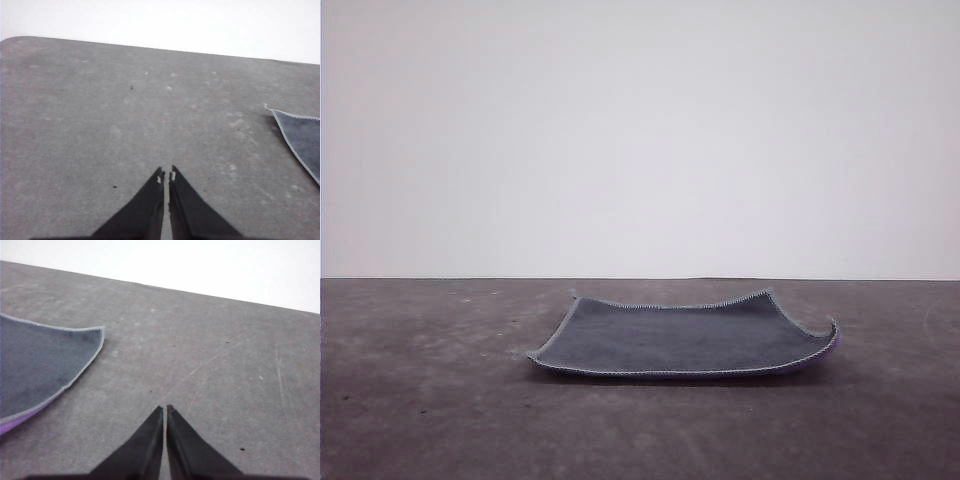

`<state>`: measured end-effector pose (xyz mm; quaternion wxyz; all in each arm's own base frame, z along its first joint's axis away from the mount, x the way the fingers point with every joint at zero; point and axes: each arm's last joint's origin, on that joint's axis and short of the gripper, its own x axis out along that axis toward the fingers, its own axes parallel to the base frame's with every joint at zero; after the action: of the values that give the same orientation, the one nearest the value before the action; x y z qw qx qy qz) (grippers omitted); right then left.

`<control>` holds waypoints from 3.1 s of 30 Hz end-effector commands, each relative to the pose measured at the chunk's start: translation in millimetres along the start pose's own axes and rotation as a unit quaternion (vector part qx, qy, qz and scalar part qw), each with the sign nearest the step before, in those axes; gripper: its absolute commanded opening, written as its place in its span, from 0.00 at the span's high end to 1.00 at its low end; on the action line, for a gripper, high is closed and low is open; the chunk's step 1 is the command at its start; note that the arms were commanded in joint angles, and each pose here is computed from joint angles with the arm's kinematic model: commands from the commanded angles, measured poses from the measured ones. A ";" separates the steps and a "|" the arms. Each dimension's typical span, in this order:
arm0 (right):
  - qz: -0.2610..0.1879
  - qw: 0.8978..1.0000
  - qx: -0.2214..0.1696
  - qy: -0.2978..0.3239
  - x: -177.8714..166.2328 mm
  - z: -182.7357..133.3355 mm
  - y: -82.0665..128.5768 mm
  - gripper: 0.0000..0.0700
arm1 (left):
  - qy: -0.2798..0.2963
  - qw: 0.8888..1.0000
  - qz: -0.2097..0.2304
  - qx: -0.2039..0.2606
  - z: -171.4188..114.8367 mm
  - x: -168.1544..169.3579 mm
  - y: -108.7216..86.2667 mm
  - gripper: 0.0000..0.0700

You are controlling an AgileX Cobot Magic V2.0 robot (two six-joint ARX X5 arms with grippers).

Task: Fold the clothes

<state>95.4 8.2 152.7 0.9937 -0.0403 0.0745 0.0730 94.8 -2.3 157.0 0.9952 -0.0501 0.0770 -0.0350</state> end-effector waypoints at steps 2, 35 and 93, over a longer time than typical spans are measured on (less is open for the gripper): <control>-0.001 1.000 -0.002 -0.005 0.4 -0.4 -0.1 0.99 | 0.013 1.000 0.000 -0.003 -6.8 1.8 0.6 1.00; -0.021 0.998 0.040 -0.043 0.0 7.1 -1.8 0.99 | 0.013 1.000 0.000 -0.002 -6.8 1.8 0.6 1.00; 0.207 0.952 0.123 0.190 133.2 174.8 -12.8 0.99 | 0.256 0.947 -0.181 -0.063 171.3 121.5 -28.7 1.00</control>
<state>249.0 29.7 301.5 0.9195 0.0991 0.2835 0.2537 235.9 -22.7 306.5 0.9129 -0.1270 0.3258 -0.2105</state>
